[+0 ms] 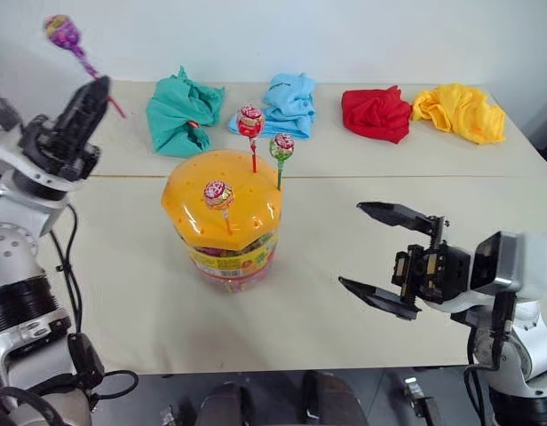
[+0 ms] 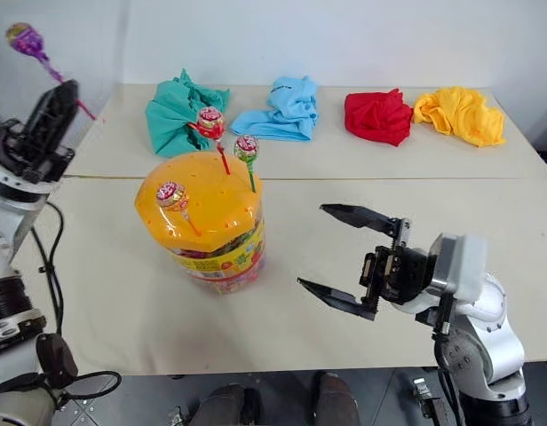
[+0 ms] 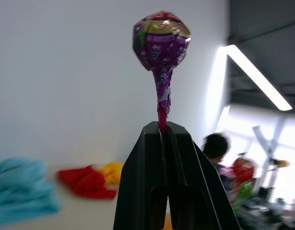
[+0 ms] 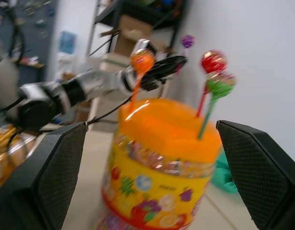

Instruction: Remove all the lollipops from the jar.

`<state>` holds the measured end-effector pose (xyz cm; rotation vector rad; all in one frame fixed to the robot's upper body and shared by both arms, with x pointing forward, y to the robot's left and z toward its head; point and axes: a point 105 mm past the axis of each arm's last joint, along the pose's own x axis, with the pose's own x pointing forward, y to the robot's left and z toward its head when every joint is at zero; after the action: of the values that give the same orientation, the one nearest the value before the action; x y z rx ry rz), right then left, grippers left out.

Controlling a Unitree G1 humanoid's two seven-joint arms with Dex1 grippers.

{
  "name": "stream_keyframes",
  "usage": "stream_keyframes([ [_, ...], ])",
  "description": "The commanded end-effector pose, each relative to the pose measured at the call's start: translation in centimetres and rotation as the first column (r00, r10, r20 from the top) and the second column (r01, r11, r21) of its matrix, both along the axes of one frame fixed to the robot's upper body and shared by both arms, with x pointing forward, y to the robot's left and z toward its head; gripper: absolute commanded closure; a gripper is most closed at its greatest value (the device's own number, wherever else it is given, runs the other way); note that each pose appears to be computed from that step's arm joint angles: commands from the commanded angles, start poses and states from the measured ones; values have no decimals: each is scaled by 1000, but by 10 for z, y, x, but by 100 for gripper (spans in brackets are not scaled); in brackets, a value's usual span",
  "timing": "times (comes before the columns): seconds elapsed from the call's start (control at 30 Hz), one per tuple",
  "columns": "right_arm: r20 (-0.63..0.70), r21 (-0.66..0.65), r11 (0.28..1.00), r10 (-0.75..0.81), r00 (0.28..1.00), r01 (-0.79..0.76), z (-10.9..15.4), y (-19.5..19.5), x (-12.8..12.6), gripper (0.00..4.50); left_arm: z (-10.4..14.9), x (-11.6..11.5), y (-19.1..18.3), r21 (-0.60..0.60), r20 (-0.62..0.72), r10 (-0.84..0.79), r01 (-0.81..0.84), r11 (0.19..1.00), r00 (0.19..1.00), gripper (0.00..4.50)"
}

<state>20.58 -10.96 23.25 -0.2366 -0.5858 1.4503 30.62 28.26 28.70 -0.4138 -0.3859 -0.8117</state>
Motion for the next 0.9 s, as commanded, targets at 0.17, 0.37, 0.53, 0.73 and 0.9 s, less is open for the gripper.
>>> stream_keyframes([
  [0.17,-56,-193,954,223,973,-230,-20,-4,-6,0,-139,-62,64,482,-534,413,-136,866,738,447],
  [0.37,-109,-223,957,167,980,-188,-42,-16,8,0,-168,-102,61,588,-552,496,-109,802,671,447],
  [0.53,-116,-141,986,77,990,-93,-36,-23,25,0,-173,-106,62,622,-520,527,-124,773,672,390],
  [0.73,-171,47,999,-3,985,11,0,-20,45,0,-133,-109,47,569,-317,344,-113,814,884,240],
  [0.9,-187,149,987,-33,982,61,41,9,63,0,-86,-114,35,356,-204,198,-116,927,959,240],
])
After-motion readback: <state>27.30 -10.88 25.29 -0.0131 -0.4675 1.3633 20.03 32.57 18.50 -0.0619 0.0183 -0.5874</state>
